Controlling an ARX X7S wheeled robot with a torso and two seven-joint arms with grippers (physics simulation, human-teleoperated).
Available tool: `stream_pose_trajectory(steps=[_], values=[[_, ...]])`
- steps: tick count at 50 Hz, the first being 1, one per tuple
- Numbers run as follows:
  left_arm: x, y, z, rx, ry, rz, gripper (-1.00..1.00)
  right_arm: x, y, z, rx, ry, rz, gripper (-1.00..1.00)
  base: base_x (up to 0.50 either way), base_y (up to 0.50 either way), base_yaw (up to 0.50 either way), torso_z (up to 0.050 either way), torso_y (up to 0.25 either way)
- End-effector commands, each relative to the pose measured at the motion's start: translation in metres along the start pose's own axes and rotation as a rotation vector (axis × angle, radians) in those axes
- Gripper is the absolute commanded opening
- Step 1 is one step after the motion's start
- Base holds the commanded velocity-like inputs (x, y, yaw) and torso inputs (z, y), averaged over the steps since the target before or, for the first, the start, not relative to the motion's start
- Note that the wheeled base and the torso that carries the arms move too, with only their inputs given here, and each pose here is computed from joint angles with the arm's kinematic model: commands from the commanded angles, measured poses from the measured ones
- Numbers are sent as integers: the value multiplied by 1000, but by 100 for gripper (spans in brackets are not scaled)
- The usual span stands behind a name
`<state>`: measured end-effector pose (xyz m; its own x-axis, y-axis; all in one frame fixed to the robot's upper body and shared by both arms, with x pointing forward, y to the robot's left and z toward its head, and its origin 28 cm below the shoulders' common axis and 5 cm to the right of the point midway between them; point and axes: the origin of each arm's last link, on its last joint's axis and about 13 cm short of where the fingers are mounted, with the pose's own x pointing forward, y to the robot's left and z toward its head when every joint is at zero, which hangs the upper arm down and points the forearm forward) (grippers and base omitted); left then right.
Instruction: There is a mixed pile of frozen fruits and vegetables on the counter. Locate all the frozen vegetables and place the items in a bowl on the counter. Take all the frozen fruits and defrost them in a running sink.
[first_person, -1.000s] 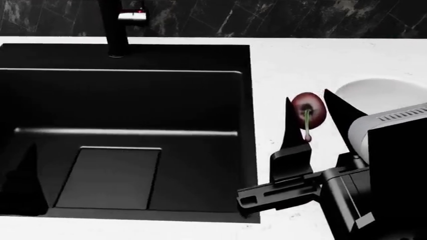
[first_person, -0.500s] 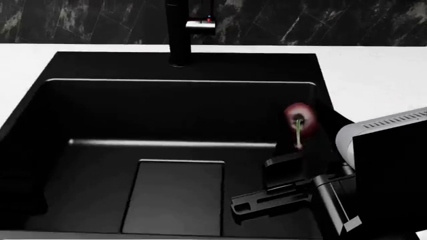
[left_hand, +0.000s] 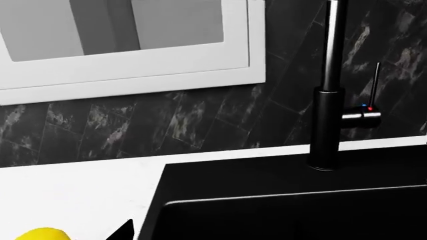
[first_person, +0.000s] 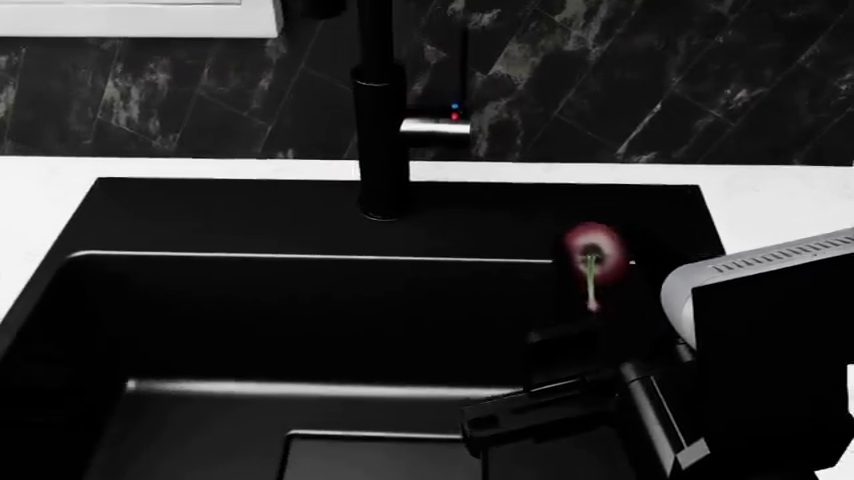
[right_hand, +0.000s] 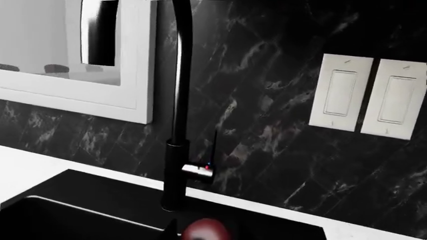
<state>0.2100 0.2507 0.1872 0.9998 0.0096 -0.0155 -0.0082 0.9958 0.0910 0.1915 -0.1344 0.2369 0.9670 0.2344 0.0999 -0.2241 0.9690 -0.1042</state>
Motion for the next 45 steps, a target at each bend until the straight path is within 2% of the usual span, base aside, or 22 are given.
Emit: stream_pose_trajectory(steps=[1,8,12,15,17,29,34,45], values=[[1,-2,0,2,1,-5,100,3,4,-10,35,78,12,-100,445,0,0,0,0],[1,-2,0,1,0,-6,100,22,19,-14,41,198,124,-100,0,0,0,0,1],[-5,4,0,-2,-3,2,100,38,25,-23,84,248,155,-100,0,0,0,0,0],[-1,1,1,-2,-3,1,100,46,28,-32,105,298,172,-100,0,0,0,0,0],[0,1,2,-6,-6,0,100,54,30,-42,148,342,175,-100,0,0,0,0,0],[-1,3,1,-8,-4,6,100,86,37,-100,148,516,181,-100,0,0,0,0,0],[-1,5,0,-10,-4,9,100,93,39,-138,160,595,161,-100,0,0,0,0,0],[0,5,0,-12,-4,15,100,100,44,-165,179,668,161,-100,0,0,0,0,0]])
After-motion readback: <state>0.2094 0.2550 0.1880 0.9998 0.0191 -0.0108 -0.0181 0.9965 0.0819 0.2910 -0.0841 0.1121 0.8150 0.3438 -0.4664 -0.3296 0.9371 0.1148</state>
